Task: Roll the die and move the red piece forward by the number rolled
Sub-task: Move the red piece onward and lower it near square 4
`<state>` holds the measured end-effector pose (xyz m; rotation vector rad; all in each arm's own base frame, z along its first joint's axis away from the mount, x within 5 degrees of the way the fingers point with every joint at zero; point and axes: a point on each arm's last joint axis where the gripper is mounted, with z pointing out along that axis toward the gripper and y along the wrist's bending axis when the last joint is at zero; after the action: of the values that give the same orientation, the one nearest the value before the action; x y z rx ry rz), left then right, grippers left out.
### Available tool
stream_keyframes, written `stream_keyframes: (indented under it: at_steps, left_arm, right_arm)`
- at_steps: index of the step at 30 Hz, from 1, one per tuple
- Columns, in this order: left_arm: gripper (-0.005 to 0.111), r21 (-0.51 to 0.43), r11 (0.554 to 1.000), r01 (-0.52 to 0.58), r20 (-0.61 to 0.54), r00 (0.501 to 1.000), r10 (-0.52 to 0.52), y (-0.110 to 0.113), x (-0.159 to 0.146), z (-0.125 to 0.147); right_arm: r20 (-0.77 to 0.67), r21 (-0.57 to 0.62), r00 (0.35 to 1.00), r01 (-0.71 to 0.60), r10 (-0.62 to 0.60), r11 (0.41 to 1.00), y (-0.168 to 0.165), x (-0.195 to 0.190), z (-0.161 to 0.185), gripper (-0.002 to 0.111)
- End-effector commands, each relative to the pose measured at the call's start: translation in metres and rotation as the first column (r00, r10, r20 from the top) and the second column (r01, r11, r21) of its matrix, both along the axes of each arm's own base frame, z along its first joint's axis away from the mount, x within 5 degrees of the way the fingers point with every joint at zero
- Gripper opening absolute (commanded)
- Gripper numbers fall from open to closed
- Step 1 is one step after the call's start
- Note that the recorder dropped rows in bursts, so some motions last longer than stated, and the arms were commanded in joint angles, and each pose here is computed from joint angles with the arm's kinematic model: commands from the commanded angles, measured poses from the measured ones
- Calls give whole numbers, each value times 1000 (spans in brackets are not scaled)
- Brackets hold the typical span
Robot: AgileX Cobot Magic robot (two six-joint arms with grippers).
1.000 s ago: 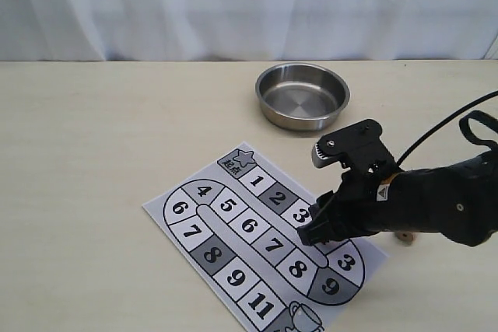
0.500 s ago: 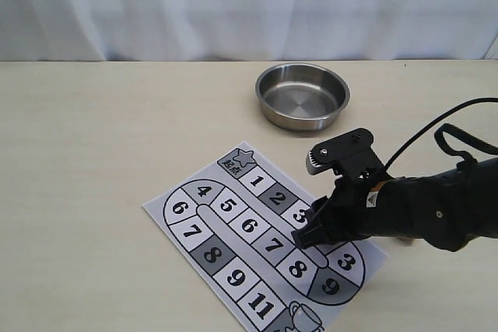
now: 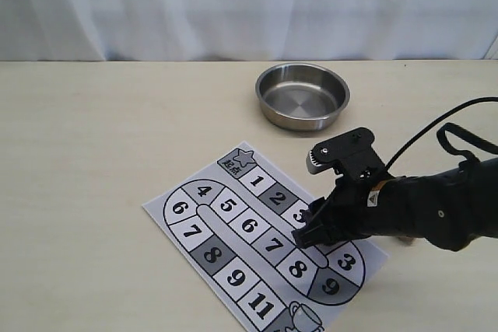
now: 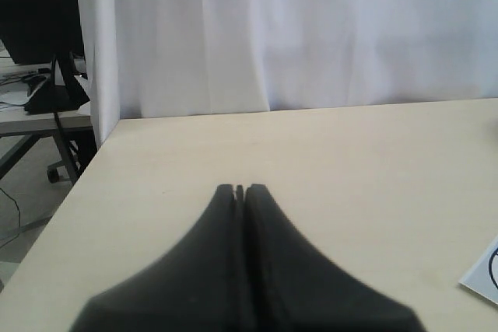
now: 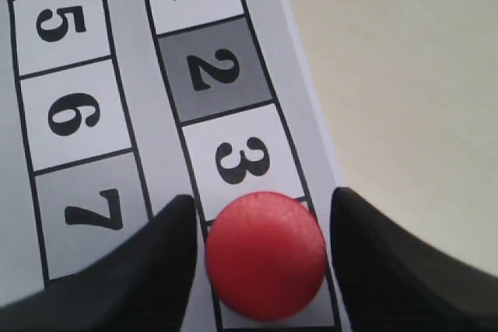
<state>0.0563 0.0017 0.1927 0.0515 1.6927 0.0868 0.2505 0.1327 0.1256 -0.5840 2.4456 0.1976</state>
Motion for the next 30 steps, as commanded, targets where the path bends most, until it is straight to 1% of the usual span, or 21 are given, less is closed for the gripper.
stream_keyframes:
  at_steps: [1,5,8,10,11,12,14,20,21,24,25,30]
  left_arm:
    - [0,-12,1000,2,23,1000,-2,0,0,4]
    - [0,-12,1000,2,19,1000,-2,0,0,3]
    - [0,-12,1000,2,21,1000,-2,0,0,3]
    - [0,-12,1000,2,21,1000,-2,0,0,3]
    - [0,-12,1000,2,21,1000,-2,0,0,3]
    - [0,-12,1000,2,21,1000,-2,0,0,3]
    - [0,-12,1000,2,21,1000,-2,0,0,3]
    - [0,-12,1000,2,21,1000,-2,0,0,3]
    - [0,-12,1000,2,21,1000,-2,0,0,3]
    - [0,-12,1000,2,21,1000,-2,0,0,3]
    - [0,-12,1000,2,23,1000,-2,0,0,4]
    - [0,-12,1000,2,23,1000,-2,0,0,4]
  right_arm:
    - [34,21,999,4,-4,1000,1,0,9,55]
    - [43,26,999,4,-5,1000,1,0,12,58]
    - [43,26,999,4,-5,1000,1,0,12,56]
    - [37,33,999,14,-15,999,1,3,15,47]
    - [6,42,999,34,-34,999,3,5,18,37]
    - [-9,52,999,46,-46,998,5,10,22,29]
    - [-16,57,999,40,-39,998,10,16,30,24]
    - [-77,53,997,16,-12,998,21,30,54,23]
    - [-82,50,997,10,-6,999,22,32,57,20]
    - [-88,52,996,5,0,999,25,35,64,7]
    - [-84,51,996,1,3,999,25,37,66,4]
    - [-70,55,997,25,-21,998,19,43,70,4]
